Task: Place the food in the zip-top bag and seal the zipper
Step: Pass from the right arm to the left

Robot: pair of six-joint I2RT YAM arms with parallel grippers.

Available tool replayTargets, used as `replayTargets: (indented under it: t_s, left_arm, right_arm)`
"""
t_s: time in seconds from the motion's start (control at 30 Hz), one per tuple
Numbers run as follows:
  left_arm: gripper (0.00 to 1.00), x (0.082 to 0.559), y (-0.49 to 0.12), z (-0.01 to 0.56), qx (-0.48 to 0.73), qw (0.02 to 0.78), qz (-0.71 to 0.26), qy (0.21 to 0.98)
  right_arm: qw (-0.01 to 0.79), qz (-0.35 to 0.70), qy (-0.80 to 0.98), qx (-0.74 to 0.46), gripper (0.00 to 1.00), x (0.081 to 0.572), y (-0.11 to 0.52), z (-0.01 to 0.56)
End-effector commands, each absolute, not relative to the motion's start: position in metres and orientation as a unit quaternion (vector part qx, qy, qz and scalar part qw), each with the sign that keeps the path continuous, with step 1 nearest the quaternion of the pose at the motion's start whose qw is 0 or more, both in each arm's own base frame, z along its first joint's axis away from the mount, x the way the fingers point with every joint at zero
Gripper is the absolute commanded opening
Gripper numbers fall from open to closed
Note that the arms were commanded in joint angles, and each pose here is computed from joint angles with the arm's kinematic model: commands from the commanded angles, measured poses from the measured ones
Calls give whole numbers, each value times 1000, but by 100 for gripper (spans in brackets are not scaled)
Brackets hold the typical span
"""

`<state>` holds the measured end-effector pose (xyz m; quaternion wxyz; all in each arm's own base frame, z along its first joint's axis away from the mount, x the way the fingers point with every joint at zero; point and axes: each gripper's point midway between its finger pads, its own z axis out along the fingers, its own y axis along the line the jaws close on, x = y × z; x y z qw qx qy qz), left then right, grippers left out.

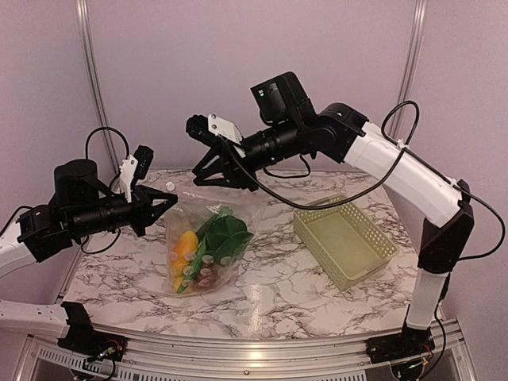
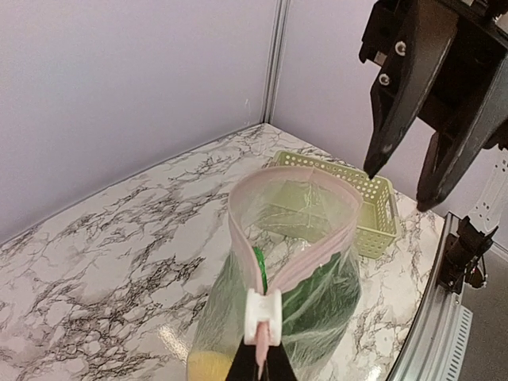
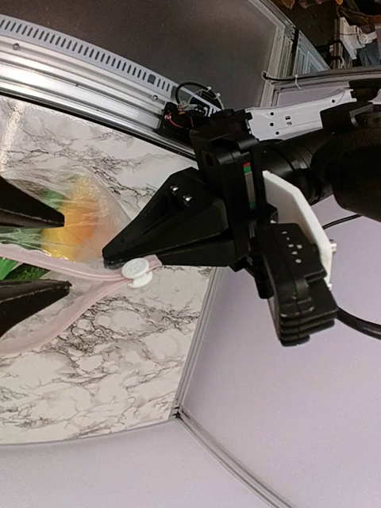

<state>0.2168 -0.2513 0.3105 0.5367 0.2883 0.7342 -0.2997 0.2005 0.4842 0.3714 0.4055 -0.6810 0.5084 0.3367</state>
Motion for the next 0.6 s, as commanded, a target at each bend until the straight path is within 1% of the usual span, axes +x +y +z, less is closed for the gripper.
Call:
replayTargets:
  t_s: [0.0,0.17,0.3,0.37,0.57]
  left_arm:
    - [0,210,-247,322,322,539,-278,727]
    - [0,206,-249,318,354,530,-263,724]
    - [0,201,-252,310,375,520,-260,722]
    - [0,200,-252,305,383,516,-255,722]
    - [0,196,-252,301,389,520,-256,716]
  right_arm:
    - [432,338,474,-689,22,196,497,380]
    - [426,344,468,-694,25,193,510,372]
    - [422,349,470,-692,34,193,521,367]
    - [422,355,471,-688,36,193,525,367]
    - [418,362,469,-688,37,190,536,361]
